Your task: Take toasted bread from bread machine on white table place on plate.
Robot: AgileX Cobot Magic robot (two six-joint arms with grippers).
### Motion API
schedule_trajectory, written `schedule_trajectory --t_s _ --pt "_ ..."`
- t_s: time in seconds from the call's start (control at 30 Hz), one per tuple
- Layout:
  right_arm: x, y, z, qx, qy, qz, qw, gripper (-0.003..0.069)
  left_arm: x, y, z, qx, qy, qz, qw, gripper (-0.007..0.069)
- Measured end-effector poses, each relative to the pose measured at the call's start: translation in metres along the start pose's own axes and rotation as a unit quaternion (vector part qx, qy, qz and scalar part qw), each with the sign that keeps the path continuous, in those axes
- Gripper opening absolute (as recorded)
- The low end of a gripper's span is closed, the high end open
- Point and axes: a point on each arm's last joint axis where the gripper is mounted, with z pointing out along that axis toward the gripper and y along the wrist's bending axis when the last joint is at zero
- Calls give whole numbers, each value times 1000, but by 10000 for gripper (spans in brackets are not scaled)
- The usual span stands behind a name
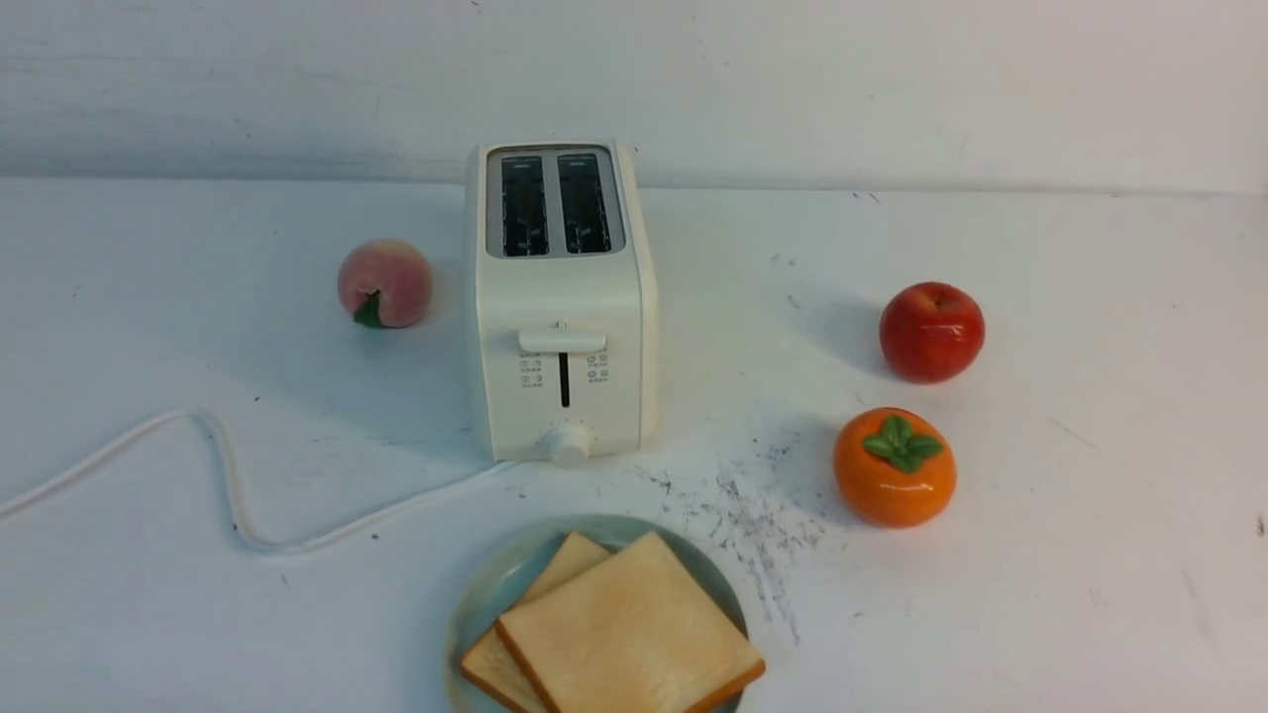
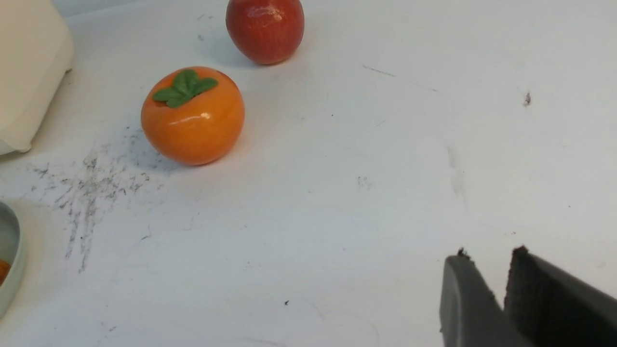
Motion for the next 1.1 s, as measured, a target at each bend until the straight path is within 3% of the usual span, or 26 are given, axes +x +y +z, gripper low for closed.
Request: schedule_trajectory --t_s 1.1 --pt "0 0 0 0 0 0 1000 183 0 -1 0 10 1 -3 1000 20"
